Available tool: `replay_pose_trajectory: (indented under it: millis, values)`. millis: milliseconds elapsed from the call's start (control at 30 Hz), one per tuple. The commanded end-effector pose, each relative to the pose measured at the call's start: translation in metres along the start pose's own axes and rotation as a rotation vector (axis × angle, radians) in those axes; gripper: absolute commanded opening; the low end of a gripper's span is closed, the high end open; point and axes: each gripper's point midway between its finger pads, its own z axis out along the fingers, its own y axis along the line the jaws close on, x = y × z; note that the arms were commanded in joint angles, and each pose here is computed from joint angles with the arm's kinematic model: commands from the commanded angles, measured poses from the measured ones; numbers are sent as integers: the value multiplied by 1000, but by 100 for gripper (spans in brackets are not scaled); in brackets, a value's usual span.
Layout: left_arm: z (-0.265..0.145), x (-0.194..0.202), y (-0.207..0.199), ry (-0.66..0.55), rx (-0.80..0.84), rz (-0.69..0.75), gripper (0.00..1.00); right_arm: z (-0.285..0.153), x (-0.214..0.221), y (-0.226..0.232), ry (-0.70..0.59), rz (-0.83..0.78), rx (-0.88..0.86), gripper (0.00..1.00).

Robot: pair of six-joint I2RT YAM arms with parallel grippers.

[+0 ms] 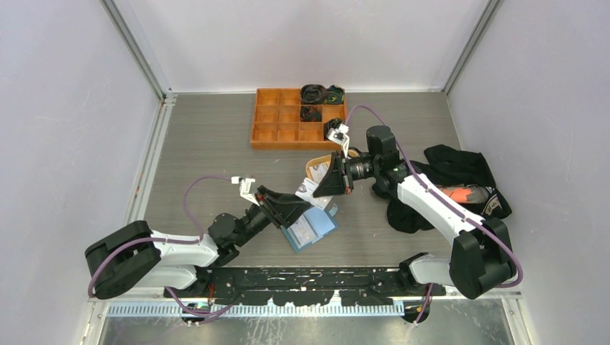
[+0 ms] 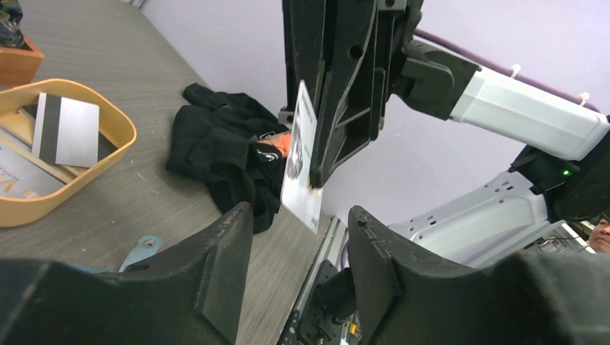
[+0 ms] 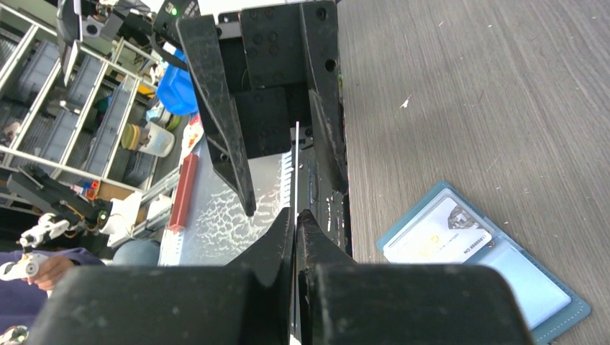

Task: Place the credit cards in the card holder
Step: Pick up the credit card from the storage box.

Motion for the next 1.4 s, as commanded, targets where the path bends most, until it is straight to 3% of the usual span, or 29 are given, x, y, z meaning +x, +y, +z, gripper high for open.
replay_pose_trajectory:
  millis: [0, 333, 500, 667, 900, 1200, 1367]
  values:
    - [0, -25, -18, -97, 60, 26, 50, 3, 5, 8, 29, -63, -51, 1]
    - [-1, -27, -20, -102, 70, 57, 0, 7, 19, 15, 82, -98, -89, 4]
    - [-12, -23, -17, -75, 74, 148, 0, 1, 27, 10, 135, -185, -22, 32]
    - [-18, -10, -11, 84, 27, 253, 0, -7, 38, 5, 200, -233, 42, 42]
    - [-33, -7, -20, 266, 14, 376, 0, -2, 46, 3, 232, -254, 36, 45]
    - [-22, -3, -25, 345, 32, 414, 0, 9, 55, 11, 246, -254, -20, 45]
    - [-16, -3, -28, 352, 45, 417, 0, 16, 63, 6, 279, -241, -18, 32]
